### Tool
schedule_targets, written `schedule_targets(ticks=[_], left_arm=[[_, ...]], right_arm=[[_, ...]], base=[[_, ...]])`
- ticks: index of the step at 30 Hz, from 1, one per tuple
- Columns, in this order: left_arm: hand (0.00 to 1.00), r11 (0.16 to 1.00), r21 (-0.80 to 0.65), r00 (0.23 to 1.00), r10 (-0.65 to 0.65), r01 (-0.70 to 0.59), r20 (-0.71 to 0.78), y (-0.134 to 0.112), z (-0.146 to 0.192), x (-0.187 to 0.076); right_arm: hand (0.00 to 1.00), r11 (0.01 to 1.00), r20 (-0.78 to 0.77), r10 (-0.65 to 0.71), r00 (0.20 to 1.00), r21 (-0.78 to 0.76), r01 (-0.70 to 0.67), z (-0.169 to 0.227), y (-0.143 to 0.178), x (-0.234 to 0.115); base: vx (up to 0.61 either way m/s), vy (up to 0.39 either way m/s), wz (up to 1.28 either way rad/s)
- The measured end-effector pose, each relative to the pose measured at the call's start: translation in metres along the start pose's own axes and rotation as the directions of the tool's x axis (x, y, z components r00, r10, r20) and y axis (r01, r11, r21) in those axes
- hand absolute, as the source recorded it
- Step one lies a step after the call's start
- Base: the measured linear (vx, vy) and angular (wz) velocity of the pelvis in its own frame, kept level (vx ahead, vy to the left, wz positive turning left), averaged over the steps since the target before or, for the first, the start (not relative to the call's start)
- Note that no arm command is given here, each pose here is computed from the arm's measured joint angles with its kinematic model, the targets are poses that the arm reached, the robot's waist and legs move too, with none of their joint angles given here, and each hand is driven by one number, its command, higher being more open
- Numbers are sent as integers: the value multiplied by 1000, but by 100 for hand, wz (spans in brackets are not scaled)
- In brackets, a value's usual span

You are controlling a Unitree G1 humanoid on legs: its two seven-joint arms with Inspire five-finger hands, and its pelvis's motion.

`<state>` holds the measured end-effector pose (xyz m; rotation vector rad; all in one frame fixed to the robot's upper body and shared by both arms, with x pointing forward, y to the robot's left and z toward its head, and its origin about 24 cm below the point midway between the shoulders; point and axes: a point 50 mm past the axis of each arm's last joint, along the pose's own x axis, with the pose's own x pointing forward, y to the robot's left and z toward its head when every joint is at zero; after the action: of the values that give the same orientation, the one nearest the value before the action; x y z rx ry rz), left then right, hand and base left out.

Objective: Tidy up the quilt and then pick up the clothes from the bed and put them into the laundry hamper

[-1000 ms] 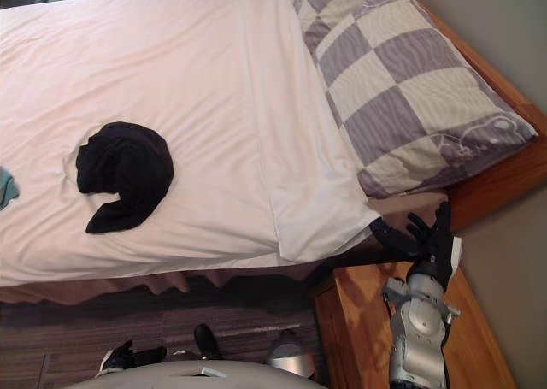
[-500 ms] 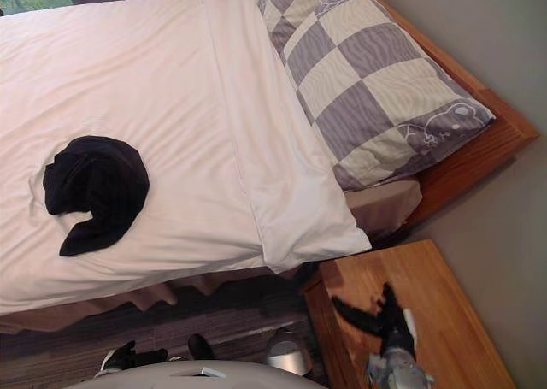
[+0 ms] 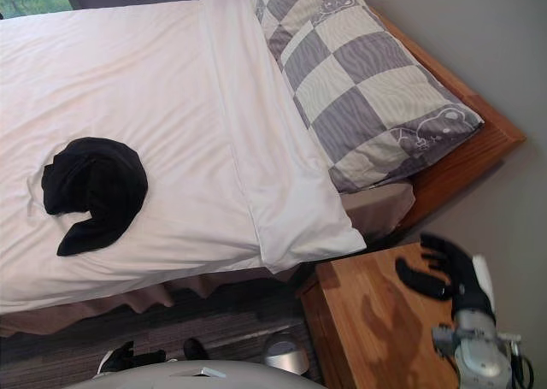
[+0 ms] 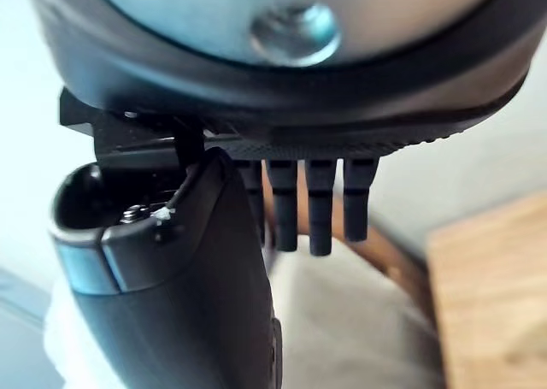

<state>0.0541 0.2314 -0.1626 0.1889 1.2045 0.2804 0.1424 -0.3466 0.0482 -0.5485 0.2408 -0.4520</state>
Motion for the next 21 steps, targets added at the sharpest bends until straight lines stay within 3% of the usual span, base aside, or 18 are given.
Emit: schedule_targets(ticks=[4, 9, 16, 21], left_arm=[[100, 999, -31, 1000, 12, -12, -1, 2, 0, 0], [100, 998, -54, 999, 35, -35, -9, 9, -1, 0], [100, 997, -52, 998, 60, -60, -6, 6, 3, 1], [100, 998, -31, 997, 62, -61, 33, -1, 18, 3]], right_arm=[[0, 987, 201, -116, 973, 129, 91, 49, 5, 11], [0, 912, 290, -250, 924, 391, 125, 83, 20, 17], [0, 677, 409, -299, 862, 727, -111, 148, 58, 27], [0, 559, 493, -312, 812, 786, -262, 197, 73, 38]], base=[[26, -3, 10], [47, -1, 9], [-15, -1, 9], [-39, 13, 14]])
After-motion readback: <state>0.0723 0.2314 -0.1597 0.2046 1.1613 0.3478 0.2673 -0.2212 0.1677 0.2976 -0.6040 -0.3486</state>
